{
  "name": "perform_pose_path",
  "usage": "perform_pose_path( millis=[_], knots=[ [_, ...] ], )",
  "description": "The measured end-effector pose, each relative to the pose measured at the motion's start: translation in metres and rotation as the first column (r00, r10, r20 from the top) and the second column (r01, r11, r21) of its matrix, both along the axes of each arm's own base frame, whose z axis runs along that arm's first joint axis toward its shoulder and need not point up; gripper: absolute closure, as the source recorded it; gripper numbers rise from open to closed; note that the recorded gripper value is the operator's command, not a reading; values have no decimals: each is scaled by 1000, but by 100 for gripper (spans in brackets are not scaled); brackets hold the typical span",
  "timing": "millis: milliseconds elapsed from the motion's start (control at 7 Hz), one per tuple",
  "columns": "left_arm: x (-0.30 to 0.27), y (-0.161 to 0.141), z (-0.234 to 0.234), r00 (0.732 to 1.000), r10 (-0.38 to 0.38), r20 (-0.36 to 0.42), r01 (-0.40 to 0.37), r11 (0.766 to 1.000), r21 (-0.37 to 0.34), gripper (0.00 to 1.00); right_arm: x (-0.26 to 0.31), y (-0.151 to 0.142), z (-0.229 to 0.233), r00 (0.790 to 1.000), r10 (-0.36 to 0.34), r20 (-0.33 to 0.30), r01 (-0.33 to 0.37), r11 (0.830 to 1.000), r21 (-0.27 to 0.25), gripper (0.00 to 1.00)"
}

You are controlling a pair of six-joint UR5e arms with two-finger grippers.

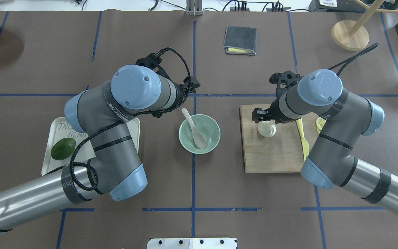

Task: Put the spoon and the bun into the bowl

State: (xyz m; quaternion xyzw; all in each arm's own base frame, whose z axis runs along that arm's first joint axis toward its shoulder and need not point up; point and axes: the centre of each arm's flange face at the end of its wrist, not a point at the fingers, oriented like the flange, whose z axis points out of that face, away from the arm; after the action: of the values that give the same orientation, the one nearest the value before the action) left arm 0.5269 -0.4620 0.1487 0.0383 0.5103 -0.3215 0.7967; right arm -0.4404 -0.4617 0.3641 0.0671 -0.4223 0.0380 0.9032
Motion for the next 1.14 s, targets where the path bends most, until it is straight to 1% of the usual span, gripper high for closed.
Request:
perform_pose_path(
  millis=[143,714,1000,1143],
  knots=[
    [-4,-1,-2,1000,2,6,-2,1000,2,0,1,1,-1,1000,-2,2,2,1000,0,100],
    [-23,-4,-12,1000,12,-3,-12,1000,-8,0,6,3,-4,1000,-3,7,3,1000,2,100],
    [-55,-12,-23,1000,17,20,-16,1000,-14,0,20,10,-36,1000,-3,1,3,1000,-6,100],
    [-74,-17,-23,999,19,47,-19,1000,-3,0,28,9,-56,1000,5,-1,-5,1000,-10,100]
  ],
)
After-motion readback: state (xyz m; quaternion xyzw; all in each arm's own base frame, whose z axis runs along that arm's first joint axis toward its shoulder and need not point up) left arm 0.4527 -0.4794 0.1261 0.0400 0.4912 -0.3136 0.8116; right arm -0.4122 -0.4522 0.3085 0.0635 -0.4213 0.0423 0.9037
